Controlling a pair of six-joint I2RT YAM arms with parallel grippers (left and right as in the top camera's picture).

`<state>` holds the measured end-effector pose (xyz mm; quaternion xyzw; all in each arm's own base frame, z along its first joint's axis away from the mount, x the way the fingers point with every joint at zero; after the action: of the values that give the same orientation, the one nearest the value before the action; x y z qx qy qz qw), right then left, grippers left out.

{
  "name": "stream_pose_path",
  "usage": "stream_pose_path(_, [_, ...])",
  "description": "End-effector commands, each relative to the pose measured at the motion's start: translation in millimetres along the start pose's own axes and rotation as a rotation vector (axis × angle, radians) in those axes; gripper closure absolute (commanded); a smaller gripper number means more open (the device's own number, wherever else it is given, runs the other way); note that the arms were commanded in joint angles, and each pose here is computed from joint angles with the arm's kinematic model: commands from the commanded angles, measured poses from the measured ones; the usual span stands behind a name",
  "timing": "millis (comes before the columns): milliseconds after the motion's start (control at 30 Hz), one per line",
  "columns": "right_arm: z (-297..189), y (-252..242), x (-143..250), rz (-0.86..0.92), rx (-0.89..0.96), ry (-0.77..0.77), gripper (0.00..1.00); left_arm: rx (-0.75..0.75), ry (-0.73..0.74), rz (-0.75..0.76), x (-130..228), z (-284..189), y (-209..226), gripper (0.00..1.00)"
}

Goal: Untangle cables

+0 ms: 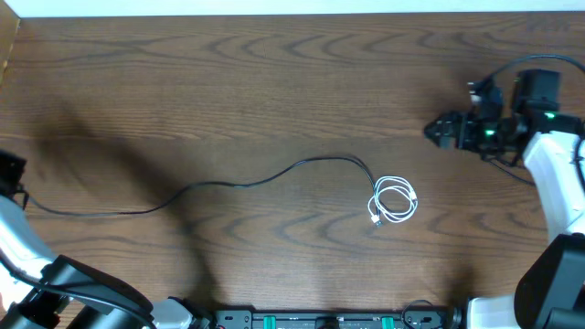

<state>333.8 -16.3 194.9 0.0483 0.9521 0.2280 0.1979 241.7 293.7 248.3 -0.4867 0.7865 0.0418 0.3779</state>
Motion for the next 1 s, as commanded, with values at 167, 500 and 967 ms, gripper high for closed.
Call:
stream_pose_path(167, [20.8, 57.6, 16.5, -0.179, -0.012, 0.083, 0.01, 0.084, 0.053, 0.095, 15.6, 6.7, -36.3, 0.03])
stream_pose_path(500, [31.4, 81.3, 42.4, -0.218, 0.033, 0.211, 0.01, 0.515, 0.106, 0.486, 42.5, -22.6, -113.1, 0.03])
stream_pose_path(967, [25.1, 73.4, 64.4, -0.171, 0.112, 0.351, 0.01, 0.801, 0.445, 1.245, 182.6, -66.5, -198.3, 0.02])
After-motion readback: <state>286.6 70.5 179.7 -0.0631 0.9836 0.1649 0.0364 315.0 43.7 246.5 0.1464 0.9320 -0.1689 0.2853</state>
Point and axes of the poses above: each gripper's point midway between its finger pads, its own z axis out along the fingers, its own y axis along the line the jaws close on, x = y × z, the point moved 9 cm from there along -z, back along the fingers, and after that the axes turned 3 degrees about z, right-handed, at the moved point
